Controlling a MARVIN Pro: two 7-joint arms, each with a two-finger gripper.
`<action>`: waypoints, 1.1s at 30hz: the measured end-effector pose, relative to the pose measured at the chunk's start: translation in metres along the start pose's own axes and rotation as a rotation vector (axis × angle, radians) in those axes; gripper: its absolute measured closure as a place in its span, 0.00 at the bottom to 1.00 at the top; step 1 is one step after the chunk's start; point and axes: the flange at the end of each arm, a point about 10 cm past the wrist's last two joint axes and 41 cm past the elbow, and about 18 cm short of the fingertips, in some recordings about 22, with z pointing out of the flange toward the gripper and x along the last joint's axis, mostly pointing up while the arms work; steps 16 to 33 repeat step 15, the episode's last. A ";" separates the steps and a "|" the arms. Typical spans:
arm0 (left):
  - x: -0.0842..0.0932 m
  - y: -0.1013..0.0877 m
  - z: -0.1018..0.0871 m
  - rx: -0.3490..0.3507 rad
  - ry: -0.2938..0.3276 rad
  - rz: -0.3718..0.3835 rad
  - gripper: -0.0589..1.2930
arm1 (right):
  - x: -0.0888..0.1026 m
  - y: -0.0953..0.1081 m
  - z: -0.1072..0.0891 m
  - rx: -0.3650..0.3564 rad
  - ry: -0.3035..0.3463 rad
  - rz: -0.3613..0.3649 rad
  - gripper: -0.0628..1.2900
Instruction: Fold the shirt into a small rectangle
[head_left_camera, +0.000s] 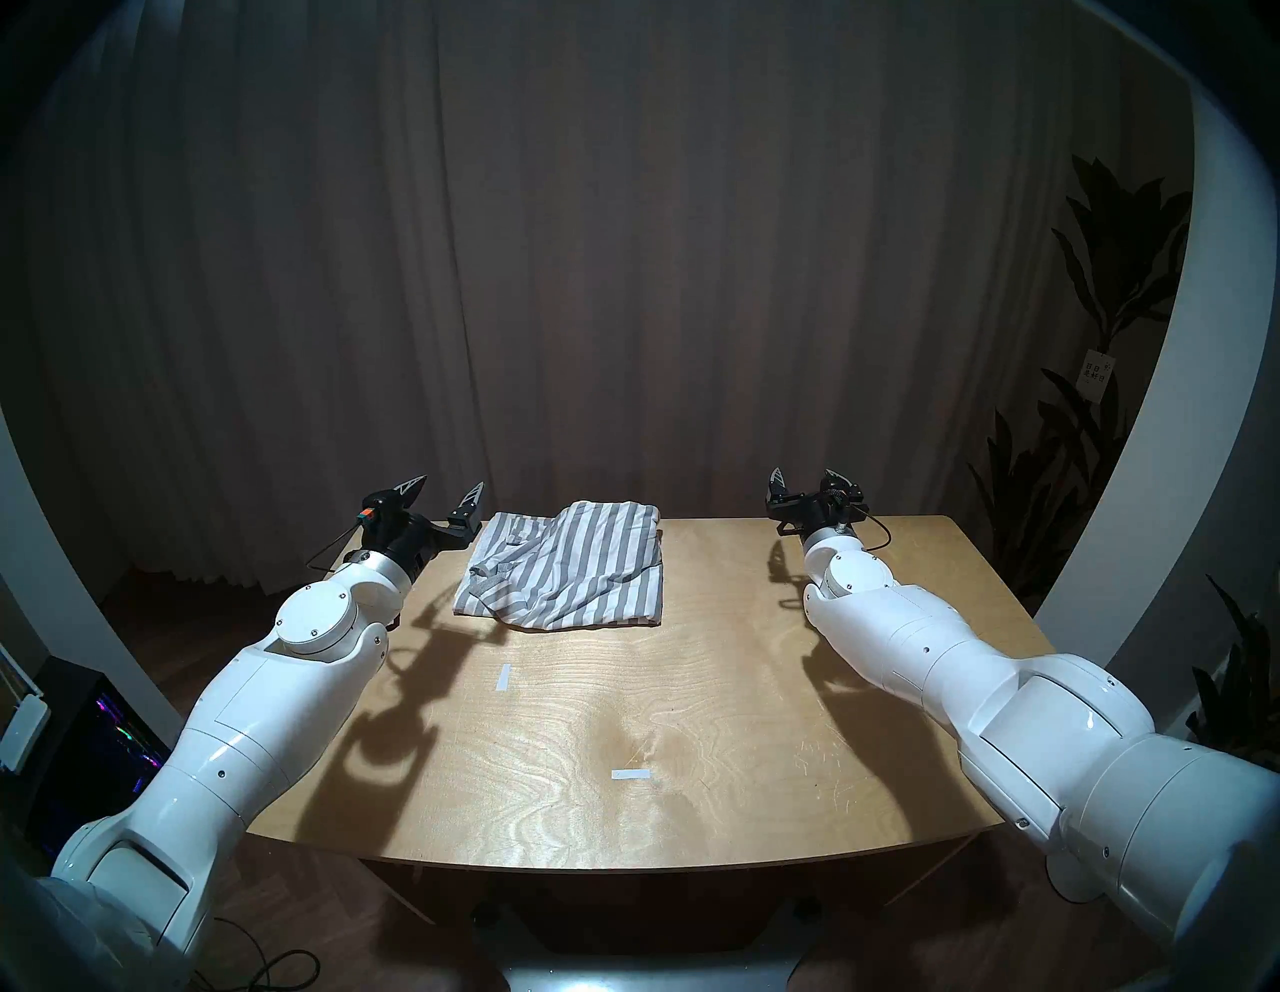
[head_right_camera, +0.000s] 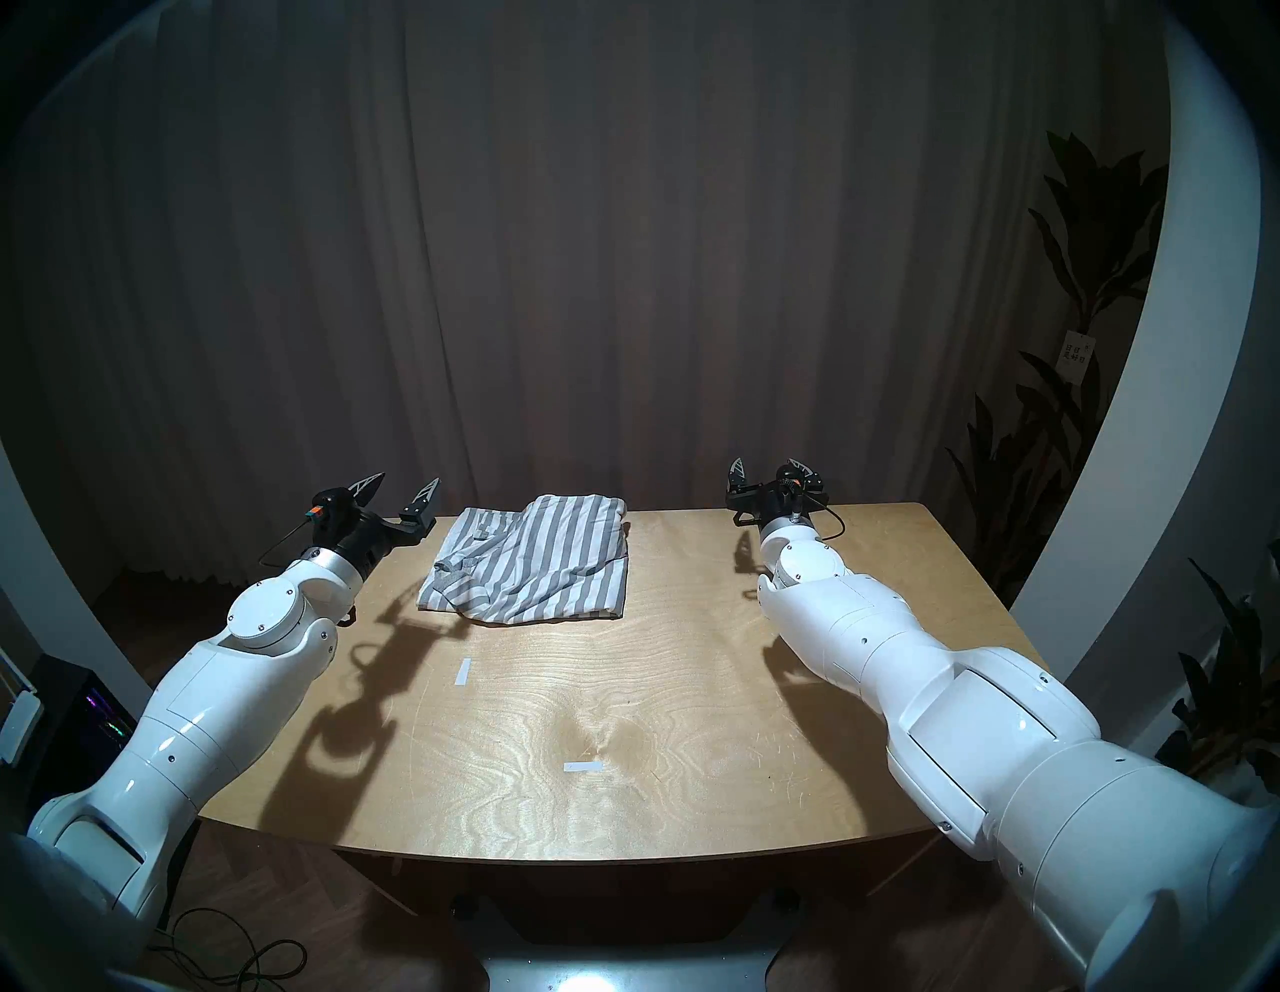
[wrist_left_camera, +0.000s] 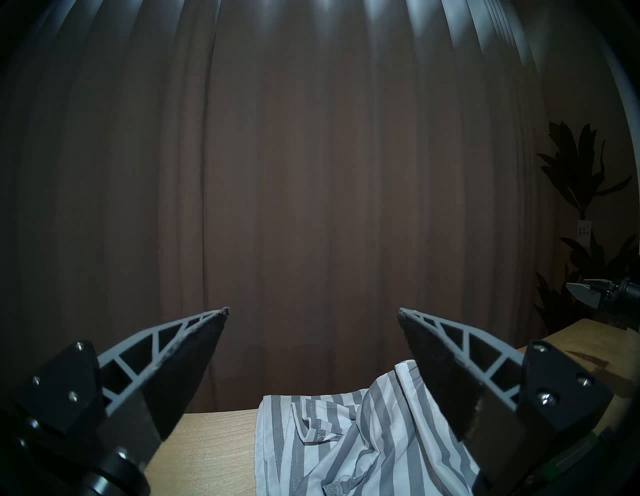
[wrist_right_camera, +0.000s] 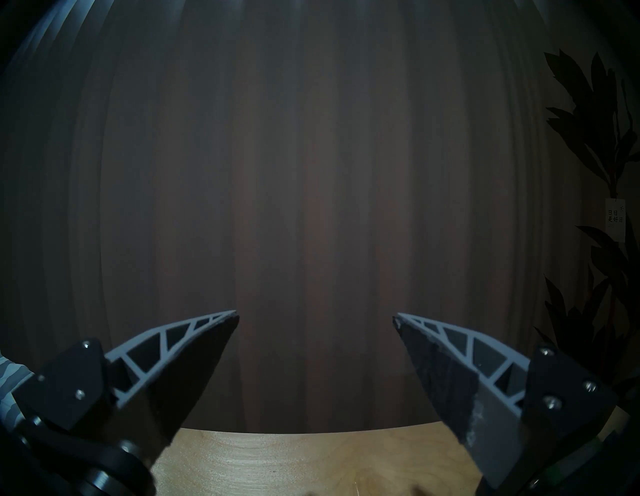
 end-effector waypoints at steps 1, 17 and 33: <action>0.000 0.000 0.000 -0.002 0.000 -0.004 0.03 | 0.001 0.000 0.000 0.001 -0.001 -0.001 0.06; -0.001 -0.001 0.002 -0.031 0.006 -0.051 0.03 | 0.010 -0.002 -0.002 0.013 -0.018 -0.017 0.06; -0.001 -0.001 0.002 -0.031 0.006 -0.051 0.03 | 0.010 -0.002 -0.002 0.013 -0.018 -0.017 0.06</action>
